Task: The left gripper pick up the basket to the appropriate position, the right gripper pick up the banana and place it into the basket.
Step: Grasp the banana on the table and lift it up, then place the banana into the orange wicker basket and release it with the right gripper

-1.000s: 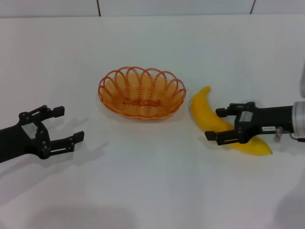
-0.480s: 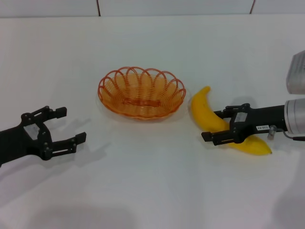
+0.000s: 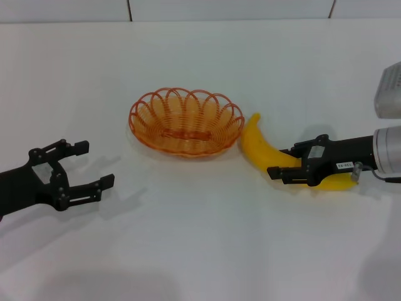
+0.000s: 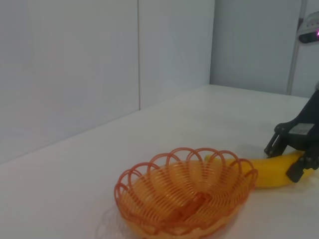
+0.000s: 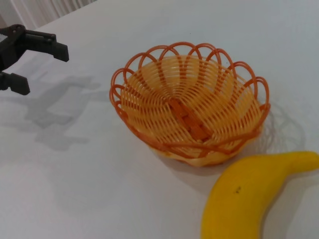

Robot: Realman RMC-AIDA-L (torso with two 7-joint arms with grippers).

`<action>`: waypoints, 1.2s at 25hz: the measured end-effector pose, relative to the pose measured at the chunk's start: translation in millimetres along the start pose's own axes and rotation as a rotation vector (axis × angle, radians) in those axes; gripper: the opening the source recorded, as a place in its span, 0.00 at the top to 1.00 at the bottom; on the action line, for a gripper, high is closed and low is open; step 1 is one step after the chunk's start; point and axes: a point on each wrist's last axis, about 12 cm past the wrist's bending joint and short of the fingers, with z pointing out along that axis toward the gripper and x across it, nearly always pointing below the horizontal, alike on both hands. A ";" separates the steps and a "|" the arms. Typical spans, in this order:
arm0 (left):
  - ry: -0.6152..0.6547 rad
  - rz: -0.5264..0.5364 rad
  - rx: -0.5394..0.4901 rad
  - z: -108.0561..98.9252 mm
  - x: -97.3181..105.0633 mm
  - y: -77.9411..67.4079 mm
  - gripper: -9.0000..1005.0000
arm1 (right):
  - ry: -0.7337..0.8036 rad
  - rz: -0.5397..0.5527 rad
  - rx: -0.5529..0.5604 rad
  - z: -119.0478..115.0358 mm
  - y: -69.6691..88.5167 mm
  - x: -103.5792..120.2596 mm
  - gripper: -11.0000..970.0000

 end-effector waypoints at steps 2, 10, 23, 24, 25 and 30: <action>0.000 0.000 0.001 -0.1 0.0 0.0 0.10 | -0.004 0.004 0.009 -0.5 -1.1 -0.7 0.40; 0.002 -0.003 -0.002 -1.6 1.5 -0.8 0.10 | -0.216 0.052 0.120 -20.9 -13.4 -20.8 0.49; -0.029 -0.037 0.022 11.3 -2.0 -1.8 0.10 | -0.442 -0.340 -0.070 13.5 22.2 -68.6 0.47; -0.034 -0.039 0.024 12.9 -3.1 -1.4 0.10 | -0.413 -0.350 -0.072 20.8 22.8 -71.7 0.47; -0.038 -0.041 0.028 14.8 -4.5 -0.8 0.10 | -0.369 -0.359 -0.068 33.3 23.3 -76.2 0.47; -0.048 -0.040 0.044 21.9 -9.2 0.4 0.10 | -0.286 -0.370 -0.031 56.8 21.3 -85.4 0.47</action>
